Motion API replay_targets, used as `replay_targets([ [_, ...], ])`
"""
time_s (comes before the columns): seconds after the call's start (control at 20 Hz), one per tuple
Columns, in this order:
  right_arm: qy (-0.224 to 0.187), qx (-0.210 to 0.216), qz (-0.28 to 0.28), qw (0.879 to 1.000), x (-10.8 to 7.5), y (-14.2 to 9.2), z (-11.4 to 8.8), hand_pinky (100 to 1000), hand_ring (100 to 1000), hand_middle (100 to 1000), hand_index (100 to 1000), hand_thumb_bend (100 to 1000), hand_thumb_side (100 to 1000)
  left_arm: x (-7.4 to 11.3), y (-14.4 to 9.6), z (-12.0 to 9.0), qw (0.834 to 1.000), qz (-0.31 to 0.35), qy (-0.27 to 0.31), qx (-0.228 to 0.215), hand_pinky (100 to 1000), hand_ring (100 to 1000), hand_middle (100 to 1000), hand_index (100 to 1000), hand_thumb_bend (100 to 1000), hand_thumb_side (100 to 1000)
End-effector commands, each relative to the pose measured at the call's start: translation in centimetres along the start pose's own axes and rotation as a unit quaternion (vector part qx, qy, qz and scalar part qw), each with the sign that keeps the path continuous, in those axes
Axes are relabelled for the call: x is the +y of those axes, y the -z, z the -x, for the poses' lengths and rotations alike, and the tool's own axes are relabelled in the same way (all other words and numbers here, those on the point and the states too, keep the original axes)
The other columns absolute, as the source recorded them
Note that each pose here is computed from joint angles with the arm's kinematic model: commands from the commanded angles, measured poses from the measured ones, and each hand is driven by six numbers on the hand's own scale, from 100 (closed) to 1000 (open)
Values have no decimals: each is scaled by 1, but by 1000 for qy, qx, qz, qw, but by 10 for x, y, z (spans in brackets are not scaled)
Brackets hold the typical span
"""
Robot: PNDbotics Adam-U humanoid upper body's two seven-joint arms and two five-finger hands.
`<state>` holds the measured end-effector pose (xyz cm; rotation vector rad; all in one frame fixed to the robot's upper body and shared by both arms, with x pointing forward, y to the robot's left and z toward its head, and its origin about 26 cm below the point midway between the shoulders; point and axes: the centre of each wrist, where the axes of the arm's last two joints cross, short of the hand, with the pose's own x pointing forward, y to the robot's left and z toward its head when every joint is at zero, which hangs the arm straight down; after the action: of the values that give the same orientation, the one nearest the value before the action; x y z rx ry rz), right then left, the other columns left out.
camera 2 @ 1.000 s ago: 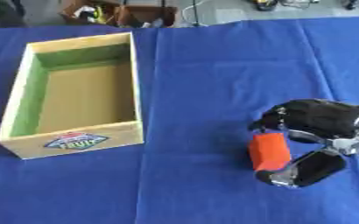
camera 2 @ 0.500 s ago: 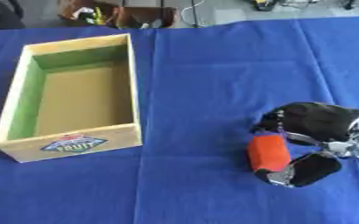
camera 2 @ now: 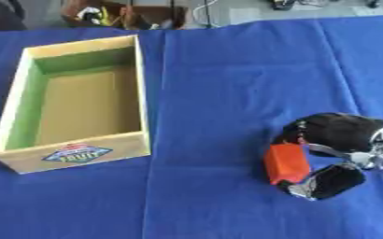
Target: Pick up objects on the table and place them in the box.
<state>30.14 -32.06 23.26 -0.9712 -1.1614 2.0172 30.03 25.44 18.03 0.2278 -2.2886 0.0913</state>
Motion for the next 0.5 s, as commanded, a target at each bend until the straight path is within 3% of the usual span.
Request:
replay_targets([
  [0.05,-12,12,-6,1000,-5,-6,7,853,859,752,904,330,794,0,3,-6,1000,6,-2,-14,626,759,752,781,100,981],
  [0.25,-10,11,-4,1000,-6,-6,7,848,848,677,895,319,780,-1,3,-7,1000,8,-3,-14,626,760,752,781,100,981],
  [0.4,-5,15,11,1000,-8,-6,8,808,791,550,808,260,681,-1,3,-7,1000,8,-3,-14,627,761,753,781,100,981],
  [0.5,-1,23,27,999,-9,-6,8,784,752,528,758,238,615,-1,3,-7,1000,8,-3,-14,627,761,753,781,100,981],
])
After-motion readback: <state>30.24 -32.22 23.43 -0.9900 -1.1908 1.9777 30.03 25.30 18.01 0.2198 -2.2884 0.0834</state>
